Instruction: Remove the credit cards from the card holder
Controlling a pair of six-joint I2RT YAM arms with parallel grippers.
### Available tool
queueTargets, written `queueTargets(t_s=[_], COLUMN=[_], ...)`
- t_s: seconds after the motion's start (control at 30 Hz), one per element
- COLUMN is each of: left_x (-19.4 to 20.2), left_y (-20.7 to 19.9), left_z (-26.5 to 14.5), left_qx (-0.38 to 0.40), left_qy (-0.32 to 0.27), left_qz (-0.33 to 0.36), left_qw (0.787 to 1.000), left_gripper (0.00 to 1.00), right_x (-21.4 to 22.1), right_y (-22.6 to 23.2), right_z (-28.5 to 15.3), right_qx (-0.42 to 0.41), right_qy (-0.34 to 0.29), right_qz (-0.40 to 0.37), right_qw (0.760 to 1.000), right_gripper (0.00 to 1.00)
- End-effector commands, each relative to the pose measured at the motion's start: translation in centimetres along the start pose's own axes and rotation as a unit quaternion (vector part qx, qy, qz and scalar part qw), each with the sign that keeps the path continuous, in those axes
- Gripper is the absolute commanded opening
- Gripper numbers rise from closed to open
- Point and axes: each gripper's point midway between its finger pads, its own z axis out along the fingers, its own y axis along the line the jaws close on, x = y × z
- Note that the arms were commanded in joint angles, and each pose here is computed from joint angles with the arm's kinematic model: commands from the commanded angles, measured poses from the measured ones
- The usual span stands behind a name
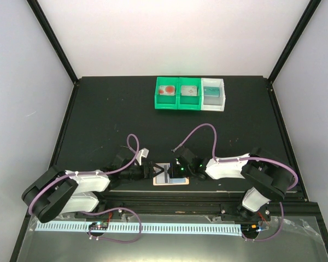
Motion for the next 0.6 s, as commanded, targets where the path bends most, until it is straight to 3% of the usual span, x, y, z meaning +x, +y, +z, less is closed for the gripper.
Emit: queueTargets(t_s=[0.0,0.57], left_x=[0.1,-0.6], left_y=[-0.1,-3.3], left_z=[0.3,-0.8], left_qx=[0.007,0.048], left_qy=[0.003,-0.012], left_qz=[-0.002,0.018], left_qw=[1.0,0.999], left_gripper=[0.8,0.79], right_x=[2.7,2.4], right_y=[-3.6,-3.1], right_z=[0.5,0.4], right_qx=[0.06,0.044], right_qy=[0.038,0.028], right_qz=[0.006,0.007], right_qw=[0.997,0.999], right_gripper=[0.01,0.01])
